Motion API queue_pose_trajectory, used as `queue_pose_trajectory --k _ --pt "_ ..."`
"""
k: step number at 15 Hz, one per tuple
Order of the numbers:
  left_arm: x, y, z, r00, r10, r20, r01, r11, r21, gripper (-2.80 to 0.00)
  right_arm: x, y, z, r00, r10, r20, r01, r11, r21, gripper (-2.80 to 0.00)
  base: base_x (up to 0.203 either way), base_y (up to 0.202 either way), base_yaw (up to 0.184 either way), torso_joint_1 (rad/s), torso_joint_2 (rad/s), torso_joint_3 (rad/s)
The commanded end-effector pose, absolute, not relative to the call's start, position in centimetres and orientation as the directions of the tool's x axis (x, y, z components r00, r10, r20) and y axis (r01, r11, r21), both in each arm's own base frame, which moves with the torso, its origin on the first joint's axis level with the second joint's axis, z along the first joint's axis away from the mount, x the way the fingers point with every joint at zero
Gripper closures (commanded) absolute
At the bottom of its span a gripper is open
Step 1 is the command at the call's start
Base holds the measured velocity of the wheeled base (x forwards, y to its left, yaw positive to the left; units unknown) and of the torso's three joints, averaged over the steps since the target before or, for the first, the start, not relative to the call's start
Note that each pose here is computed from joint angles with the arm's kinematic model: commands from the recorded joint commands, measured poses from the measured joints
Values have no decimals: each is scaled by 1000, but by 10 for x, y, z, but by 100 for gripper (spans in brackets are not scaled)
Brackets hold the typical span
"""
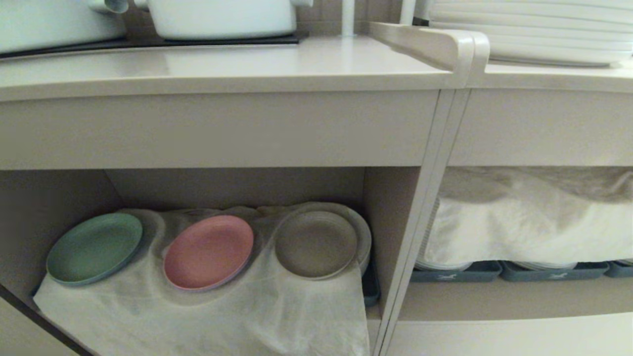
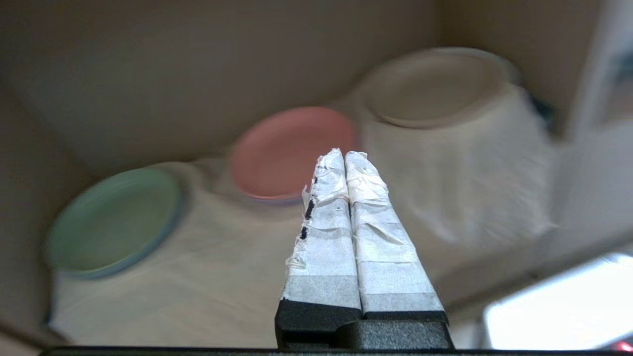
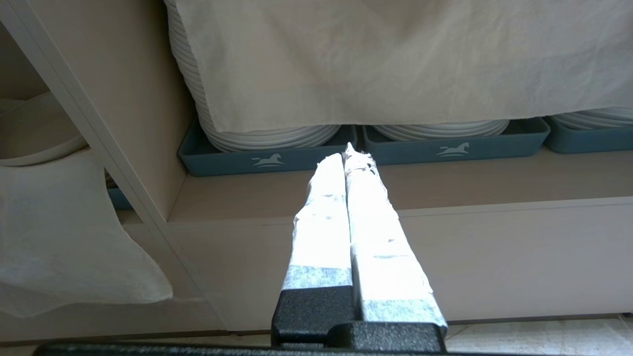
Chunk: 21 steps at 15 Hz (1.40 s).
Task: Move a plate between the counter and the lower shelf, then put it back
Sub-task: Pick up the plate in the cupboard
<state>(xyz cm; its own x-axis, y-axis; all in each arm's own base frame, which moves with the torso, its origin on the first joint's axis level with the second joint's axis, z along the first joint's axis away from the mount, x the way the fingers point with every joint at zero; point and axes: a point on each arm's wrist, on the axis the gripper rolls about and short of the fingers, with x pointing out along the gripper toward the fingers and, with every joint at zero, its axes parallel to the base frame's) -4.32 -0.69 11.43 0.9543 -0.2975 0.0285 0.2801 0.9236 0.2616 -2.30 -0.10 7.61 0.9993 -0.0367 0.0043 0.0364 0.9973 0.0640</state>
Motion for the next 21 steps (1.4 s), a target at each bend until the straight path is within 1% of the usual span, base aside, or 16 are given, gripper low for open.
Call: queue_pose_trajectory --k 1,5,7,9,12,16,18,21 --pt "-46 -8 125 935 -351 -46 351 906 238 0 -23 -1 76 999 -37 3 37 997 65 0 0 0 0 0 0 0" --pt "-19 -10 147 875 -430 -222 465 874 140 0 -23 -1 76 999 -37 3 37 997 65 0 0 0 0 0 0 0" --pt "3 -10 153 838 -447 -313 491 868 75 0 -23 -1 76 999 -37 3 37 997 65 0 0 0 0 0 0 0" --pt "20 -10 154 807 -455 -376 500 866 26 0 -23 -1 76 999 -37 4 36 997 65 0 0 0 0 0 0 0" --pt "34 -10 150 774 -459 -436 442 885 -147 0 -23 -1 76 999 -37 5 36 997 65 0 0 0 0 0 0 0" --pt "30 -11 122 722 -464 -513 416 884 -215 0 -23 -1 76 999 -37 3 37 997 65 0 0 0 0 0 0 0" --pt "30 -12 113 689 -499 -526 431 865 -257 0 -23 -1 76 999 -37 3 37 997 65 0 0 0 0 0 0 0" --pt "33 -13 104 652 -507 -565 415 861 -293 0 -23 -1 76 999 -37 4 36 997 65 0 0 0 0 0 0 0"
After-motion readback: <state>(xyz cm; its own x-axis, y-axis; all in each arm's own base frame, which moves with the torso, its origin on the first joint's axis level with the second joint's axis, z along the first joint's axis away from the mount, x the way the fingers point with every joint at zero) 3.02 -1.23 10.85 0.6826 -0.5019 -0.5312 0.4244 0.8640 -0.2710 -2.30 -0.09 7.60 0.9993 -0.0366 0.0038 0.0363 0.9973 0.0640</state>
